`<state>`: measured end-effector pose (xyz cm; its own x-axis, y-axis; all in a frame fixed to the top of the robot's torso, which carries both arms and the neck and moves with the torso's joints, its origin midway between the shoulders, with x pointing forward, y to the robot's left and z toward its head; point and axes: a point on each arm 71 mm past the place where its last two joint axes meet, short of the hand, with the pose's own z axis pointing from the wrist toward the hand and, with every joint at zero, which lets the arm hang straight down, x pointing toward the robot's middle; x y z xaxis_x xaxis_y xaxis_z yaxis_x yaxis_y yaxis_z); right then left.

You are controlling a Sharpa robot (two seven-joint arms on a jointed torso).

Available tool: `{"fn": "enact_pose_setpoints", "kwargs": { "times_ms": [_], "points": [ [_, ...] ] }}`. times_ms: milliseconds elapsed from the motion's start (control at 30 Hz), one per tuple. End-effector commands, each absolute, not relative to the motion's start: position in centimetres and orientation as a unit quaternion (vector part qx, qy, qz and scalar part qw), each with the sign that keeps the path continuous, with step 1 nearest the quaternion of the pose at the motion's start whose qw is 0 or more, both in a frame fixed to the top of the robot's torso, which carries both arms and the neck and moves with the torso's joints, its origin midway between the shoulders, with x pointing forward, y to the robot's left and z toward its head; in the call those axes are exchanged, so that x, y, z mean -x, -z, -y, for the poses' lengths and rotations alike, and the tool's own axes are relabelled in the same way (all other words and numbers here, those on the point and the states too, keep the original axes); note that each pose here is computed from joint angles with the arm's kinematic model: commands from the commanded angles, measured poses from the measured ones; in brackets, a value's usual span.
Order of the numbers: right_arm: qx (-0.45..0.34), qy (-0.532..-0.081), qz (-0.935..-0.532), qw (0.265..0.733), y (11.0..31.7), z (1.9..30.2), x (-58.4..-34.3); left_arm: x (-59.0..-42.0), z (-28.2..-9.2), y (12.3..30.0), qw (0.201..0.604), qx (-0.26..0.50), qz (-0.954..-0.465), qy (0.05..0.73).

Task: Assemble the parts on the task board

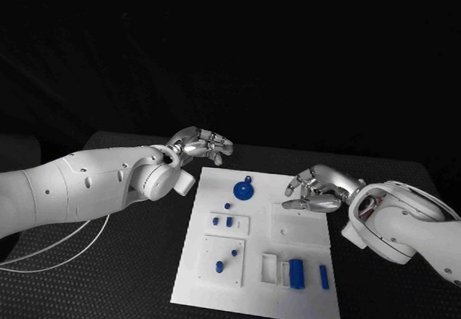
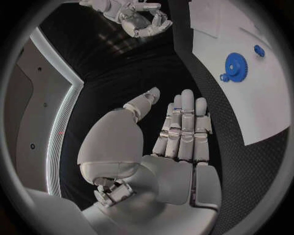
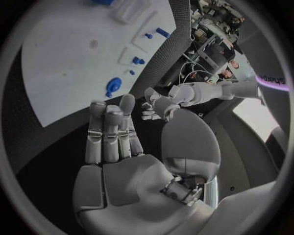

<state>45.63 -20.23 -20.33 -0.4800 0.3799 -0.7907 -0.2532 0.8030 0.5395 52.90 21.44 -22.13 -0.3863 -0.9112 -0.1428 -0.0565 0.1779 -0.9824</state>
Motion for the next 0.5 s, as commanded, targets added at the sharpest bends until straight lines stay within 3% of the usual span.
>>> {"fn": "enact_pose_setpoints", "kwargs": {
  "times_ms": [33,133,500],
  "points": [
    [-0.073,-0.235,-0.892,0.379,22.5,21.6,-44.4,-52.9,-21.4,22.0,0.404,0.373,-0.647,0.528],
    [-0.083,-0.192,-0.921,0.329,23.4,22.7,-43.4,-52.9,-21.4,22.0,0.404,0.373,-0.647,0.528],
    [-0.114,-0.146,-0.941,0.285,25.2,24.5,-40.2,-53.0,-21.2,22.2,0.403,0.374,-0.647,0.529]
  ]
}}
